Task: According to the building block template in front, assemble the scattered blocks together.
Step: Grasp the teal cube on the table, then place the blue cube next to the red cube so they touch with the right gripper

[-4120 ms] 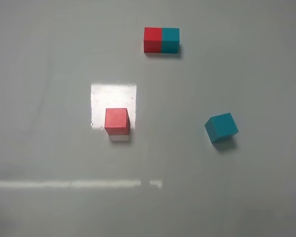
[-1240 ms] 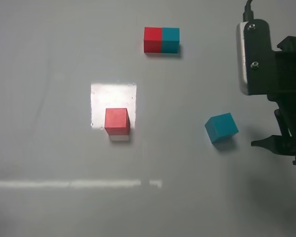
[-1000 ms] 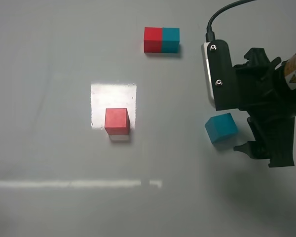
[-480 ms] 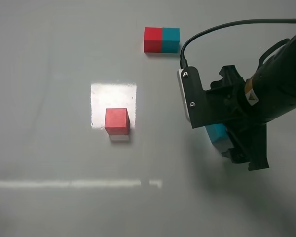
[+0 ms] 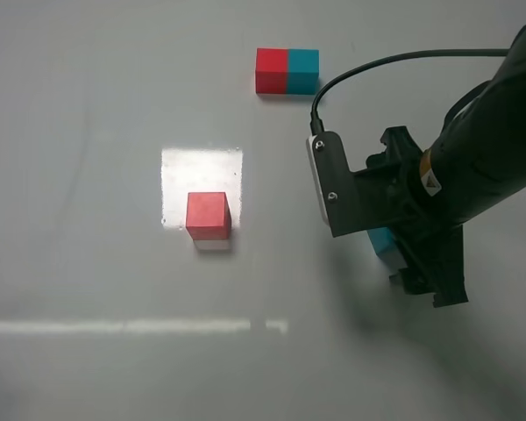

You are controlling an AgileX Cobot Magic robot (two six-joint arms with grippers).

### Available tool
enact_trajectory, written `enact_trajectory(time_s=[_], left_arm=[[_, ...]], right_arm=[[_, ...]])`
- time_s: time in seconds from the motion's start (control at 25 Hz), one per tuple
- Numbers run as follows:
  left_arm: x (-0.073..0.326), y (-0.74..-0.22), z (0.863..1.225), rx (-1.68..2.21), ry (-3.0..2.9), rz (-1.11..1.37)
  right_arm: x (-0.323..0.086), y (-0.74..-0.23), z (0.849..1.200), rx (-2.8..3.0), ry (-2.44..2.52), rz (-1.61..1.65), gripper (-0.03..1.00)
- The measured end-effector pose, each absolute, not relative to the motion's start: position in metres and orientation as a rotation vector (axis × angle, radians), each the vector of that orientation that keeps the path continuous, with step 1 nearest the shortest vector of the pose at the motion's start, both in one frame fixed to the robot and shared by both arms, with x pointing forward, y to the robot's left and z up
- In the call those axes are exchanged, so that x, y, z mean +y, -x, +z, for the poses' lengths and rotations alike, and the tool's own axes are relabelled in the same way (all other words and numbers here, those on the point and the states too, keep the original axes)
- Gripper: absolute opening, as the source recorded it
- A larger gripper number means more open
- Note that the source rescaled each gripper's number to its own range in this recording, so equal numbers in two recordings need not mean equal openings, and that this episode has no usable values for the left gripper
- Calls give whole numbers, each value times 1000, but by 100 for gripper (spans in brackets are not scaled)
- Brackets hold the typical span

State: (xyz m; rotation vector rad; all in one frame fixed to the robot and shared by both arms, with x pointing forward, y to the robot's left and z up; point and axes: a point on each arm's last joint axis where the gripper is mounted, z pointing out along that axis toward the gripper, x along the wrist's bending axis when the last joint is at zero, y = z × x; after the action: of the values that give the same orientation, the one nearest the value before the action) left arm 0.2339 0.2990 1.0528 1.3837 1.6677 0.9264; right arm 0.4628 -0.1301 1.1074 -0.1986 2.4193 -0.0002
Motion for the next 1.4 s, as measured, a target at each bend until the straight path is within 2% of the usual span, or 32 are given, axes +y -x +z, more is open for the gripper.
enact_trajectory(time_s=[0.28, 0.44, 0.56, 0.64, 1.04, 1.24, 1.4], left_arm=[[299, -234, 1053, 1667, -1385, 927], [299, -234, 1053, 1667, -1385, 927], [299, -234, 1053, 1667, -1385, 927], [299, -234, 1053, 1667, -1385, 927], [299, -234, 1053, 1667, -1385, 927], [299, -234, 1053, 1667, -1385, 927], [299, -234, 1053, 1667, -1385, 927]], right_arm=[[-129, -464, 1106, 2424, 196, -3, 68], [-127, -466, 1101, 2436, 200, -14, 48], [-127, -466, 1101, 2434, 194, -11, 27], [-127, -467, 1102, 2427, 195, -18, 2], [-128, -466, 1105, 2438, 61, 13, 0], [-119, -458, 1136, 2456, -90, 130, 0], [-96, -450, 1158, 2444, -118, 199, 0]])
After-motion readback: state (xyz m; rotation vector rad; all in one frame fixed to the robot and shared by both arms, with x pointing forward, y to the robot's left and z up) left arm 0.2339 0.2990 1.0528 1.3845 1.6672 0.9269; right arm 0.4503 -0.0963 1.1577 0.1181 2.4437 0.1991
